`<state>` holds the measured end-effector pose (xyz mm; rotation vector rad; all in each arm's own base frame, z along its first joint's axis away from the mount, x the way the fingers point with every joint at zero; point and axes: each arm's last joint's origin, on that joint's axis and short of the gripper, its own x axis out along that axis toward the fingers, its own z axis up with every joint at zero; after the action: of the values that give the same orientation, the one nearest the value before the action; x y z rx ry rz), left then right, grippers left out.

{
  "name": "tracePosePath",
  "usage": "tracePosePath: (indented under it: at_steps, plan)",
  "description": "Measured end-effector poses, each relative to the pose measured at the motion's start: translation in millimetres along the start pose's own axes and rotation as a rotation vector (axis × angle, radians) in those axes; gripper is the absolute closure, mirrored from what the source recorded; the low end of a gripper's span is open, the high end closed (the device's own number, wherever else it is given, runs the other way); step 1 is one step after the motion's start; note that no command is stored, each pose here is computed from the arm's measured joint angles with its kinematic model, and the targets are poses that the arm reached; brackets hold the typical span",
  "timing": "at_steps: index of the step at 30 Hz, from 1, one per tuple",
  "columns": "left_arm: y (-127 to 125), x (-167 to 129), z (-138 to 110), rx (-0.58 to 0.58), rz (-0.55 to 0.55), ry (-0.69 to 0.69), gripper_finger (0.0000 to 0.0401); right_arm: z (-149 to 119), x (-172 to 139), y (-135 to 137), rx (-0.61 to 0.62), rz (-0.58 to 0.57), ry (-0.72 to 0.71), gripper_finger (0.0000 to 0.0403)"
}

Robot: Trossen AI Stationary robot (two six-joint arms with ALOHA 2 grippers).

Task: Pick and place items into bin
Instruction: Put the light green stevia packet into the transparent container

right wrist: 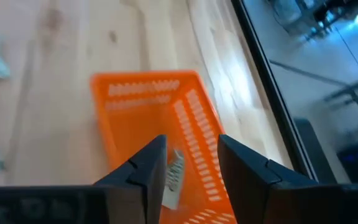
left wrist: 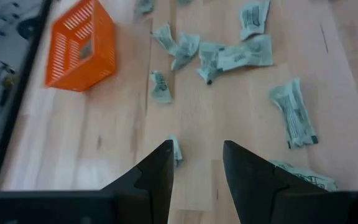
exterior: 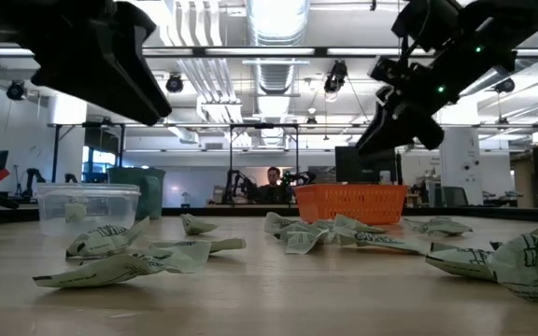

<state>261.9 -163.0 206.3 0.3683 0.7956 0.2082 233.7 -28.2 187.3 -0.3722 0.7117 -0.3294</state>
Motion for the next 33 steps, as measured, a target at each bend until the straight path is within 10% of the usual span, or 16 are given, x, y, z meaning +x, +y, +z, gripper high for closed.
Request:
tracePosePath:
  at_steps: [33]
  plan:
    - [41, 95, -10, 0.003, -0.101, 0.250, 0.0278, 21, -57, 17, -0.040, 0.111, -0.238, 0.0309]
